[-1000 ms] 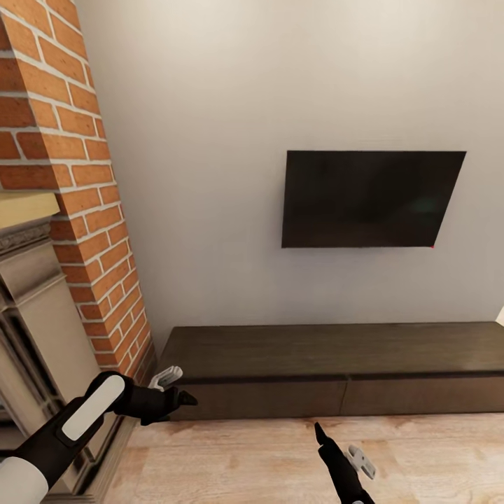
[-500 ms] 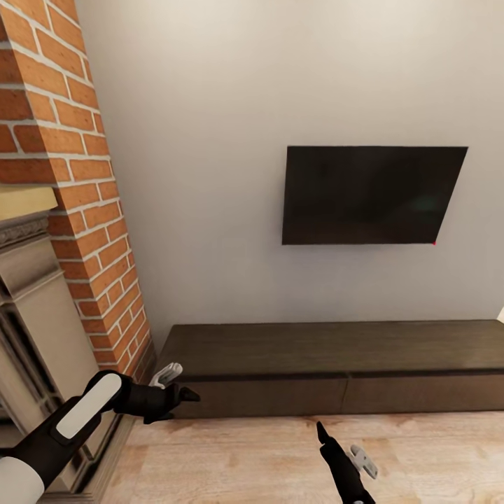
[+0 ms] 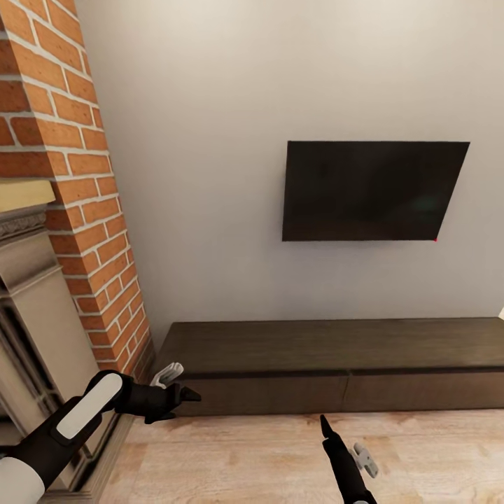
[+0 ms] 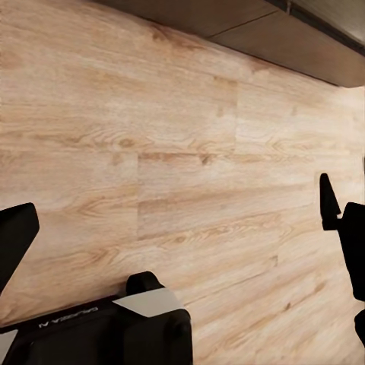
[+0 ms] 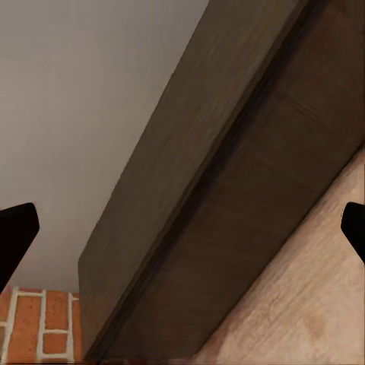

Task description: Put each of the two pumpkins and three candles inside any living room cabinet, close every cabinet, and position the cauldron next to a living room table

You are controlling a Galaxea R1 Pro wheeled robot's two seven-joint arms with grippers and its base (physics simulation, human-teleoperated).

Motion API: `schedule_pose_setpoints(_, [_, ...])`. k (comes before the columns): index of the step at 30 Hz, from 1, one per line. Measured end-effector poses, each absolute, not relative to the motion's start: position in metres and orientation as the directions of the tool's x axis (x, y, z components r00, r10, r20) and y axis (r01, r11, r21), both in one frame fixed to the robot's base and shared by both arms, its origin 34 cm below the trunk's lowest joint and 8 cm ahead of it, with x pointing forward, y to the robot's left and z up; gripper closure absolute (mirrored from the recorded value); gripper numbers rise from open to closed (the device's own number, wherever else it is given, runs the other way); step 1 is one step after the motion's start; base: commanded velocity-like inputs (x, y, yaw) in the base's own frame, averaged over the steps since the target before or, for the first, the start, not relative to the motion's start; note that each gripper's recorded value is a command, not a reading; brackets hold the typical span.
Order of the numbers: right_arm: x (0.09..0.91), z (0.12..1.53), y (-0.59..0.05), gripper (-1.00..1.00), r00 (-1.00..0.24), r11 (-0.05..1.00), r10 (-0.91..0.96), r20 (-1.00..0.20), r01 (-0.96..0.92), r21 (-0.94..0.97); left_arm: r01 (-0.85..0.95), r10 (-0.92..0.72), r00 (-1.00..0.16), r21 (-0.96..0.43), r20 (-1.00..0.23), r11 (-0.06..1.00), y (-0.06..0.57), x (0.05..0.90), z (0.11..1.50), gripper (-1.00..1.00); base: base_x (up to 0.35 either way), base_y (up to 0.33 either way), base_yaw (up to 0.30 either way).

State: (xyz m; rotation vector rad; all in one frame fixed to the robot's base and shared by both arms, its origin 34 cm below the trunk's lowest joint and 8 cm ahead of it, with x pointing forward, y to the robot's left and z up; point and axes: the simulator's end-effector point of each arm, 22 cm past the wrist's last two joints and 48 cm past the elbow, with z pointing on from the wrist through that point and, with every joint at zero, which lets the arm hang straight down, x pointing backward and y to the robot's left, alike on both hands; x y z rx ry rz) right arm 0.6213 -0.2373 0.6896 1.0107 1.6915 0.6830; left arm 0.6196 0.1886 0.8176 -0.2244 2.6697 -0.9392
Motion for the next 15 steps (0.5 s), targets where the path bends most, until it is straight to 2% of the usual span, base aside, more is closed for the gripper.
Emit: schedule_pose_setpoints(15, [0.623,0.67,-0.235,-1.0,-0.14,0.496,0.868,-0.476,0.282,0.821,-0.046,-0.244,-0.942,-0.632,-0.23,0.774,0.188,0.62,0.794,-1.0,0.0,0.0,0.0])
